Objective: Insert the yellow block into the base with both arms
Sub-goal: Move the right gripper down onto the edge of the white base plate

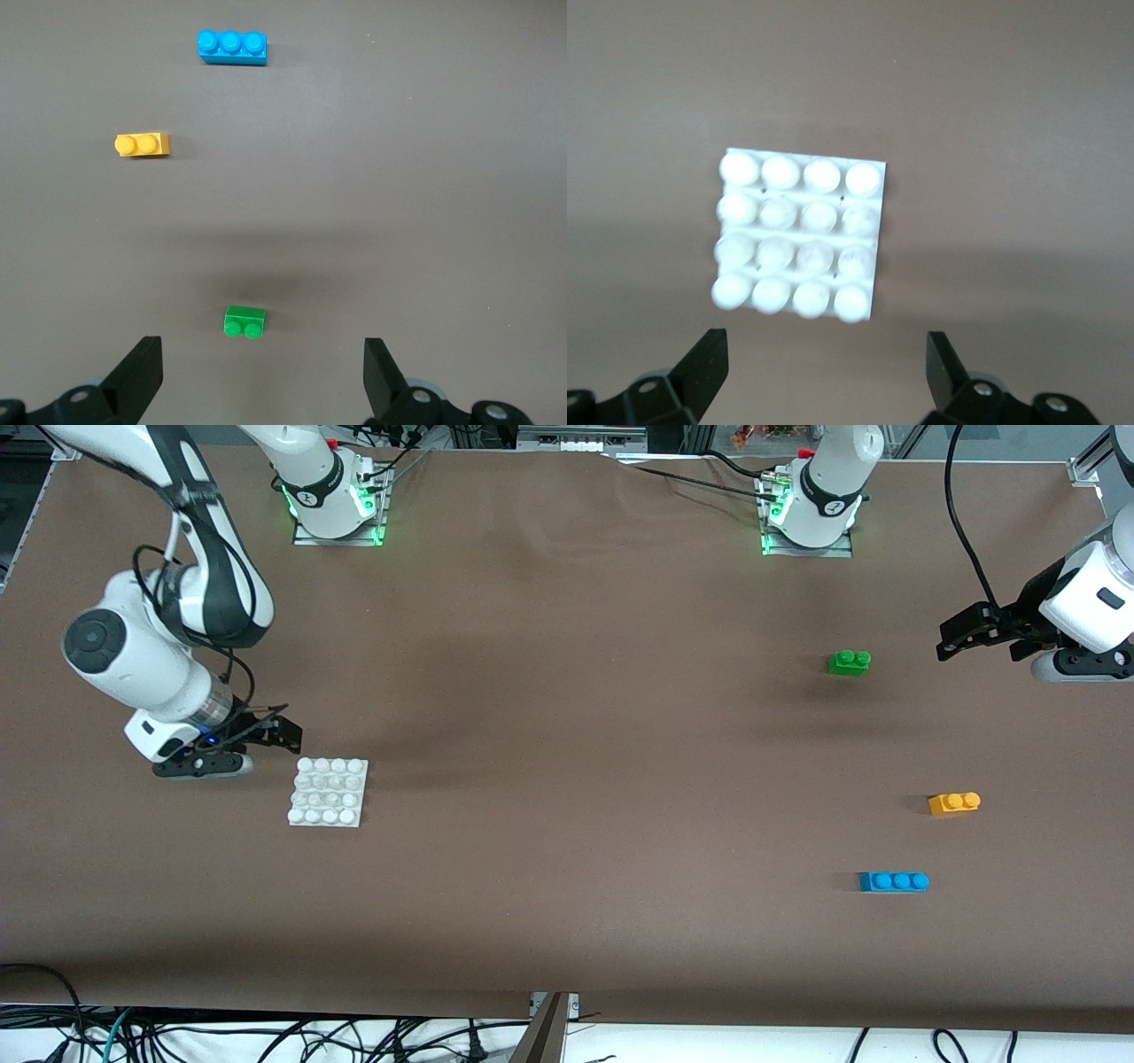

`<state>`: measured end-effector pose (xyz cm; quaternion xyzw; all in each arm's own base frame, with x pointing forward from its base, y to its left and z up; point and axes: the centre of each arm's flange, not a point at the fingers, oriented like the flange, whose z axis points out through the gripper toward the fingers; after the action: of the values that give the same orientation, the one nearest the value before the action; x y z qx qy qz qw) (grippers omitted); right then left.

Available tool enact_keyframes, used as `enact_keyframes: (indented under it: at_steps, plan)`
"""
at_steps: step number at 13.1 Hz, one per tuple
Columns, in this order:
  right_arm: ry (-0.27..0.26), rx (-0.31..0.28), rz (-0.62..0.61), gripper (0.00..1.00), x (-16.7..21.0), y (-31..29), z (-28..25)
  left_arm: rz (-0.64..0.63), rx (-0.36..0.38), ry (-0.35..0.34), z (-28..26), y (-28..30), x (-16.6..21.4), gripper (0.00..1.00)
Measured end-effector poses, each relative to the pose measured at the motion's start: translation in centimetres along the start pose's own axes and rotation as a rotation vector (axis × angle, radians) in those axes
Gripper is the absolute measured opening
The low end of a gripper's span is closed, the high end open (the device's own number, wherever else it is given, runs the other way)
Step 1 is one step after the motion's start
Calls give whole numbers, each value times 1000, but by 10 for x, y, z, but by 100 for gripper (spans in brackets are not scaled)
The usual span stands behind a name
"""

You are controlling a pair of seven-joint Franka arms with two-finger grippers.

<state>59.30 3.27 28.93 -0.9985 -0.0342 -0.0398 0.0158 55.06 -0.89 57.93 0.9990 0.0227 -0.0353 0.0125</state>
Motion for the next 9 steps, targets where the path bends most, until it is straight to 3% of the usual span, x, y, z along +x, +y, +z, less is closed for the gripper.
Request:
enact_keyframes:
  at_steps: [5, 9]
  plan:
    - [40, 6, 17, 99, 1, 9, 59, 0, 0, -2, 1, 0, 1, 100]
    - [39, 8, 27, 99, 5, 14, 86, -1, 0, -2, 1, 0, 1, 100]
